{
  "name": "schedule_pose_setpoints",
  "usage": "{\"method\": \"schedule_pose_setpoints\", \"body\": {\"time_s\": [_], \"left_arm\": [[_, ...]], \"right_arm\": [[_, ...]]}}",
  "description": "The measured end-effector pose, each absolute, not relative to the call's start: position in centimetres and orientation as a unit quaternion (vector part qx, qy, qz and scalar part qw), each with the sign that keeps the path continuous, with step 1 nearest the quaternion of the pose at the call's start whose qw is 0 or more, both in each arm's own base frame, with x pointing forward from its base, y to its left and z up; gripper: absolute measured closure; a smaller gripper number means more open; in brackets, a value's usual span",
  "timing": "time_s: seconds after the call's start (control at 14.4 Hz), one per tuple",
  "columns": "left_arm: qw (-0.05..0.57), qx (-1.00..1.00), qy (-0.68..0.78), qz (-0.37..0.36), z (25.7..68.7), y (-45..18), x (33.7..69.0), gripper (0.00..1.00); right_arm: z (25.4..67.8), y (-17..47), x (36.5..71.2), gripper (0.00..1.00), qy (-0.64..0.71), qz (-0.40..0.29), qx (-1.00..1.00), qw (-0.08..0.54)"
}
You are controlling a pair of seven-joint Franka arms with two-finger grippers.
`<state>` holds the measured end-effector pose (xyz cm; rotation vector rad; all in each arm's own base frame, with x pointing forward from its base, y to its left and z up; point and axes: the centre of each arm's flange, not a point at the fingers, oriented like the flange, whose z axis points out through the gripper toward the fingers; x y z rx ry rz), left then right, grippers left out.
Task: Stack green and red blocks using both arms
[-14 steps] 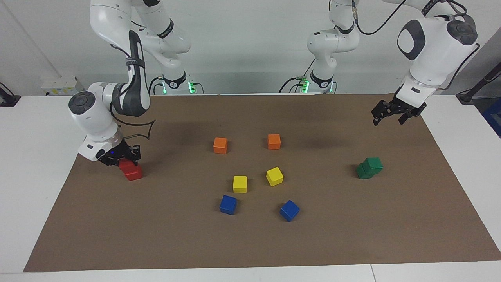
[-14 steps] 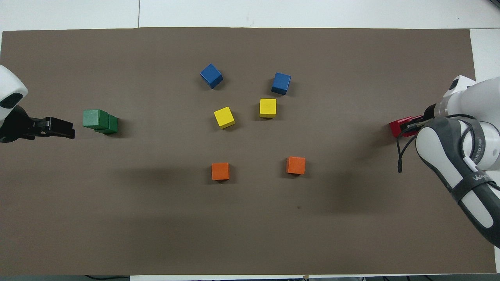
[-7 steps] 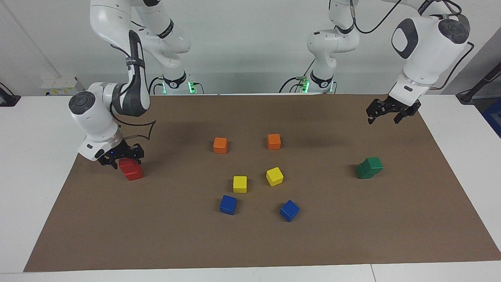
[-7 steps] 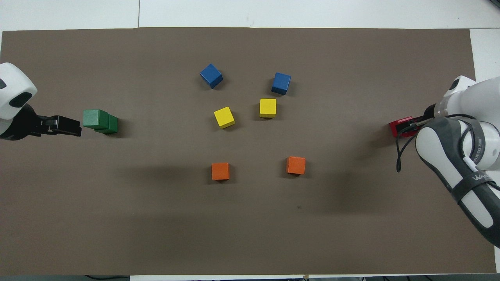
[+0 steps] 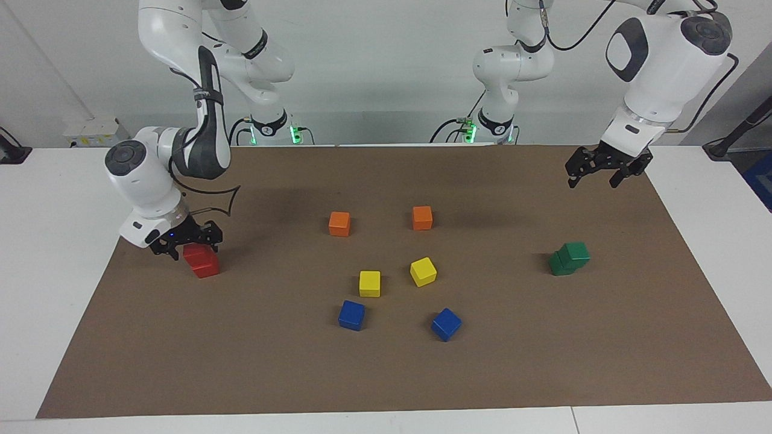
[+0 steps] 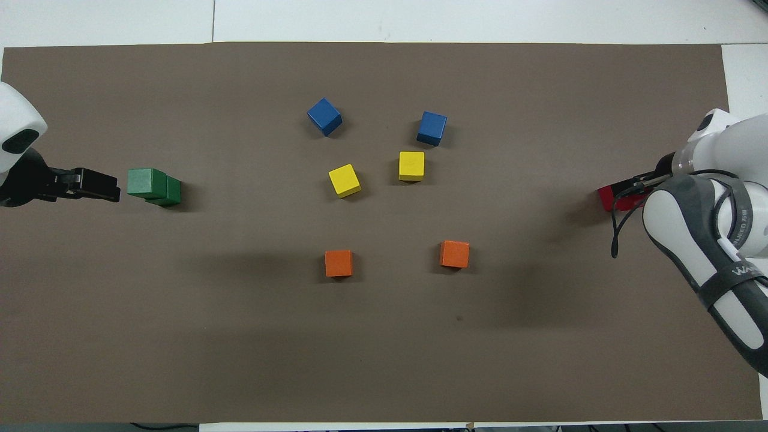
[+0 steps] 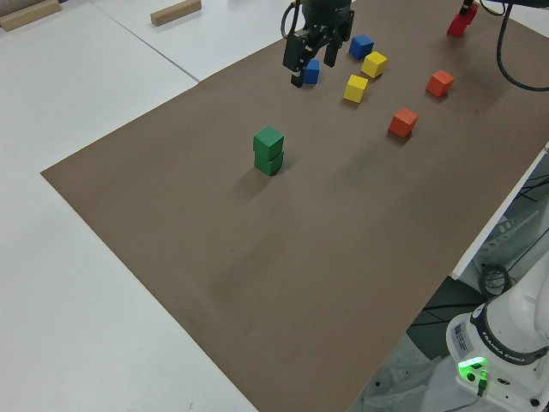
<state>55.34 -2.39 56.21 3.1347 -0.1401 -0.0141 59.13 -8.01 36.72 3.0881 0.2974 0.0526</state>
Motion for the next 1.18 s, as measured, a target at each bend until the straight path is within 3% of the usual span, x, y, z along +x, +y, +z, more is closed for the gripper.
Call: {"method": "schedule_pose_setpoints", "body": {"time_s": [0.35,0.69,1.18], "left_arm": [[0.002,0.999,-0.048,0.002,56.9,-2.8,55.5,0.00],[0.002,0.999,-0.051,0.006,58.8,-3.1,55.3,0.00],[0.002,0.999,-0.051,0.006,58.9,-3.1,55.3,0.00]], "right_arm": [[44.7,-3.6,60.2,0.00,0.088,0.014,0.996,0.016],[53.8,-1.2,56.8,0.00,0.091,0.018,0.995,0.022],[57.5,0.4,55.1,0.00,0.090,0.008,0.996,-0.001]]}}
